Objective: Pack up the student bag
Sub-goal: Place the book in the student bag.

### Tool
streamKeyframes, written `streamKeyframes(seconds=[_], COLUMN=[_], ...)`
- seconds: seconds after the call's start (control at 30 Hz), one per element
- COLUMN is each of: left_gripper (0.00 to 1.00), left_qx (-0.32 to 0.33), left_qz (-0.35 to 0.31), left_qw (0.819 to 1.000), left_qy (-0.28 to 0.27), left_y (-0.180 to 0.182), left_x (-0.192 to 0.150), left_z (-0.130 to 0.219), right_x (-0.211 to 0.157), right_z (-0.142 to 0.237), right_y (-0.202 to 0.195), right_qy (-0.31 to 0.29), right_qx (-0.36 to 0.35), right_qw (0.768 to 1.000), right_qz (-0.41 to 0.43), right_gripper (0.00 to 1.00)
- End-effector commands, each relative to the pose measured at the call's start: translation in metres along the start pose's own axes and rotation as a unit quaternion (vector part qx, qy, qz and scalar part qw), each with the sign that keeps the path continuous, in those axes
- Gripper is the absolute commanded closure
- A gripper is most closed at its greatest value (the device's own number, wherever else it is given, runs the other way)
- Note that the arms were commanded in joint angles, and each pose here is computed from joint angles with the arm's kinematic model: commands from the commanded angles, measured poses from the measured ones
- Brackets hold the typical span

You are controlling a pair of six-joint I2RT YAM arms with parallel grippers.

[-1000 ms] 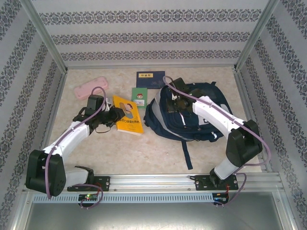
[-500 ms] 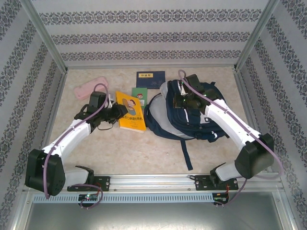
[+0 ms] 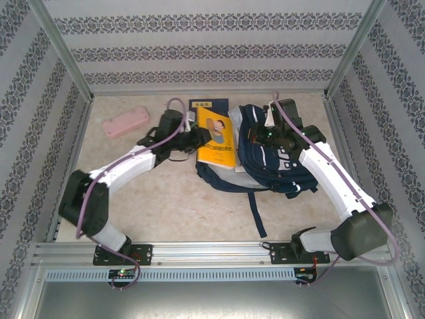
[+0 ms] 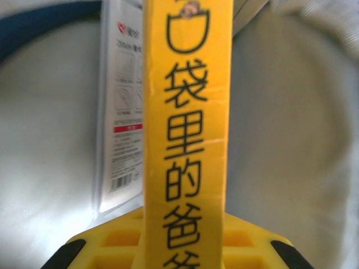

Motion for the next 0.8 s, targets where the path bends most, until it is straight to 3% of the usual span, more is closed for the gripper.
streamKeyframes(seconds=[0.0, 0.23, 0.6, 0.63, 0.77], left_gripper=[1.00, 1.00, 1.00, 0.97, 0.50], left_qx=[-0.088, -0.103, 0.012, 0.025, 0.038], left_qz=[-0.033, -0.024, -0.042, -0.047, -0.061], left_qw=[0.995, 0.994, 0.998, 0.997, 0.996], left_qy=[-0.029, -0.016, 0.041, 0.050, 0.060], left_y=[-0.054, -0.067, -0.055, -0.055, -0.056], left_x=[0.010, -0.006, -0.063, -0.068, -0.073], left_z=[-0.026, -0.095, -0.194, -0.198, -0.193], right_x=[0.019, 0.022, 0.024, 0.024, 0.024], right_z=[0.030, 0.039, 0.043, 0.043, 0.042], right_y=[0.028, 0.024, 0.025, 0.024, 0.018], right_qy=[-0.055, -0.060, -0.061, -0.062, -0.063], right_qx=[0.090, 0.096, 0.101, 0.099, 0.092], right_qw=[0.994, 0.993, 0.993, 0.993, 0.993], right_qz=[-0.006, -0.019, -0.022, -0.022, -0.024], right_gripper=[1.00, 1.00, 1.00, 1.00, 1.00])
Point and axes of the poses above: each hand's point on the last joint's axis, 136 mm out from that joint toward the fingers, its own z axis back along the fingers, its own y axis along the line the jaws close on, x = y × z, the point moved 5 cm from there along z, back along the fingers, and after that the axes turned 4 degrees about -z, right-handed, at the moved point
